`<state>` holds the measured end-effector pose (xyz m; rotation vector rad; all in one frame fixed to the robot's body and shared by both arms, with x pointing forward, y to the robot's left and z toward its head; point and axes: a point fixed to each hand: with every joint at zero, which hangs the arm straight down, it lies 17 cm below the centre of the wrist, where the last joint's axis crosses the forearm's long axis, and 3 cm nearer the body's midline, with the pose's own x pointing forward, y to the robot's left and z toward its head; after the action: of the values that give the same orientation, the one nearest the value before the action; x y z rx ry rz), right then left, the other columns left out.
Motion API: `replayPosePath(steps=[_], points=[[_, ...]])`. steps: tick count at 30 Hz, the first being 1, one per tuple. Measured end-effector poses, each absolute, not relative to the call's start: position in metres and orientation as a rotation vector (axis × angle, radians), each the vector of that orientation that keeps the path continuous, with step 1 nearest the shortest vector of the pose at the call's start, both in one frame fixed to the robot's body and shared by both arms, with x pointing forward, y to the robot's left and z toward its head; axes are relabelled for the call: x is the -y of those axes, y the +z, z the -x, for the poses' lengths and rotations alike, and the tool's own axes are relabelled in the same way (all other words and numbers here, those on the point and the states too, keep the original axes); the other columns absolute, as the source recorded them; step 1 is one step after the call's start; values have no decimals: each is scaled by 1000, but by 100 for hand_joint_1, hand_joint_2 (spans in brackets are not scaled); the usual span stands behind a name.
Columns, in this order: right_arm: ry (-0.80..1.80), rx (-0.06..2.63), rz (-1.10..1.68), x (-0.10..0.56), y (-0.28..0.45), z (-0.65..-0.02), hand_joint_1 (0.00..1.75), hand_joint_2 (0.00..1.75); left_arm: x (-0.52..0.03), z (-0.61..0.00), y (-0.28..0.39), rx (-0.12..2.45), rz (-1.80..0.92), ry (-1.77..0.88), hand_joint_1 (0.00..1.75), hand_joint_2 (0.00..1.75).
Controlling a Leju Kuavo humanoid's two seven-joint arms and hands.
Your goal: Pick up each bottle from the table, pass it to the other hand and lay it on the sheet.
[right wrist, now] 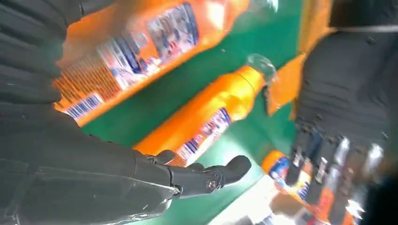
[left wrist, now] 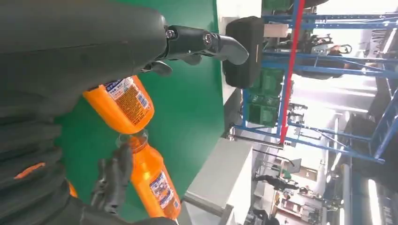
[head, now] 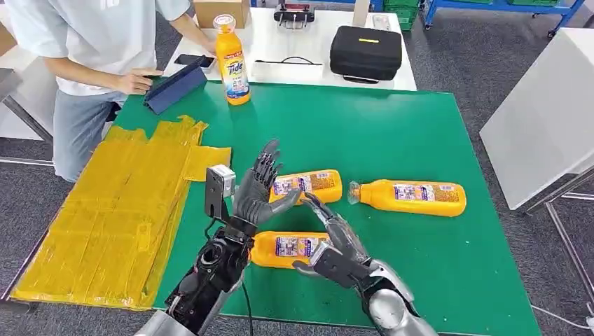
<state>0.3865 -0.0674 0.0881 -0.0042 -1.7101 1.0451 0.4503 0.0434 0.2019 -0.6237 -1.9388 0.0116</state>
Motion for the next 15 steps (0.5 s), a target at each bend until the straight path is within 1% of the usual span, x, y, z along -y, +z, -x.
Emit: replayPosePath(steps=[5, 15], points=[[1111, 1635, 114, 75, 74, -385, 0, 175, -47, -454, 201, 1934, 584, 17, 0, 175], [1255, 1491, 235, 101, 37, -374, 0, 175, -55, -459, 201, 1935, 559, 41, 0, 175]])
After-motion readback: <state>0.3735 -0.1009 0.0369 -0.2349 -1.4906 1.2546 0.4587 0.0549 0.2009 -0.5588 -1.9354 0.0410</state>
